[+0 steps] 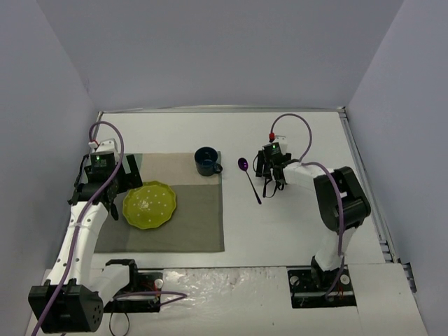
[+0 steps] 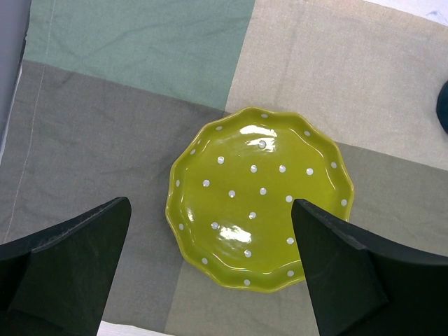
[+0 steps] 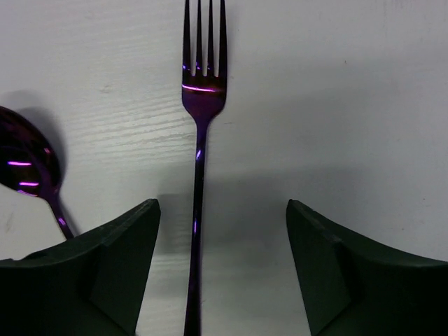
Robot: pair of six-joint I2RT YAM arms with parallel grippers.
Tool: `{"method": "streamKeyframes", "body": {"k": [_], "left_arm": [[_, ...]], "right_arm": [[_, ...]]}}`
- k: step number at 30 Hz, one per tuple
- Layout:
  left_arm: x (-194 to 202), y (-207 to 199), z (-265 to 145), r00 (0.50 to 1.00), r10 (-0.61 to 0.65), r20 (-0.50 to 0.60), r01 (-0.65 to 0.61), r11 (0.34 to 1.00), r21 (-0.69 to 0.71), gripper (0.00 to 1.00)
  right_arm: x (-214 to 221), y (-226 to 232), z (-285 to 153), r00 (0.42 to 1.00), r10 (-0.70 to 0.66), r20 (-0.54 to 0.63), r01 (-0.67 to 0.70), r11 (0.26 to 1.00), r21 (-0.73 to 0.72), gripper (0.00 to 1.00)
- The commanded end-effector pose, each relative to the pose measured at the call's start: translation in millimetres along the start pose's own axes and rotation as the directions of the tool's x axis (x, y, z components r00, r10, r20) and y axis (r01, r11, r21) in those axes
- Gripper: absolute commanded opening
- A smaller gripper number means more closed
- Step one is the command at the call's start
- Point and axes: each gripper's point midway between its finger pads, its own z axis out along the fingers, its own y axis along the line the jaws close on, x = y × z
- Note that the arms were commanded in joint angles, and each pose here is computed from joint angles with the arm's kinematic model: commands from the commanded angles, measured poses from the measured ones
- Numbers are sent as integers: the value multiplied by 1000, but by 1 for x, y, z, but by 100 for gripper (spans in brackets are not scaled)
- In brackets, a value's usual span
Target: Set the dinner table for one person
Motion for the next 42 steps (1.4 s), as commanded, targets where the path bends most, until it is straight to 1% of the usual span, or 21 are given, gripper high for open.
{"method": "streamKeyframes", "body": {"k": [1, 6, 13, 15, 18, 20, 23, 26, 29, 31, 33, 35, 42], "left_arm": [[-16, 1, -3, 998, -15, 53, 15, 1000, -8, 97], [-17, 0, -4, 998, -13, 56, 13, 1000, -3, 97], [-18, 0, -5, 998, -11, 61, 12, 1000, -4, 97], [-18, 0, -5, 998, -12, 61, 13, 1000, -2, 97], [-18, -1, -5, 998, -14, 61, 14, 1000, 2, 97], [-18, -2, -6, 998, -14, 63, 14, 1000, 7, 97], [-18, -3, -6, 998, -14, 61, 14, 1000, 12, 97], [-18, -3, -6, 998, -18, 63, 17, 1000, 14, 97], [-18, -3, -7, 998, -20, 65, 19, 1000, 15, 97], [-18, -3, -7, 998, -19, 63, 18, 1000, 14, 97], [-17, -2, -6, 998, -21, 61, 21, 1000, 11, 97], [-17, -2, -6, 998, -24, 59, 24, 1000, 11, 97], [-16, -1, -4, 998, -31, 54, 31, 1000, 2, 97]], "right_arm": [[-28, 9, 11, 996, 66, 53, -66, 998, -8, 60], [-24, 8, 26, 997, 61, 36, -62, 998, 13, 45], [-10, 0, 31, 999, 54, 2, -54, 997, 59, 21], [-7, -5, 28, 999, 47, -4, -47, 996, 75, 6], [-9, -10, 18, 999, 39, 6, -40, 996, 85, 0], [-9, -13, 12, 999, 34, 8, -35, 996, 86, 0], [-18, -11, -9, 999, 23, 35, -25, 998, 58, 0], [-25, 0, -36, 998, 1, 61, -3, 1000, 21, 0], [-21, 26, -62, 996, -28, 81, 31, 999, -33, 0], [-13, 46, -77, 996, -36, 85, 42, 997, -71, 0], [1, 63, -86, 997, -16, 72, 23, 994, -109, 0], [11, 73, -90, 998, -5, 65, 13, 992, -123, 0], [55, 106, -92, 998, -59, 13, 60, 987, -148, 0]]}}
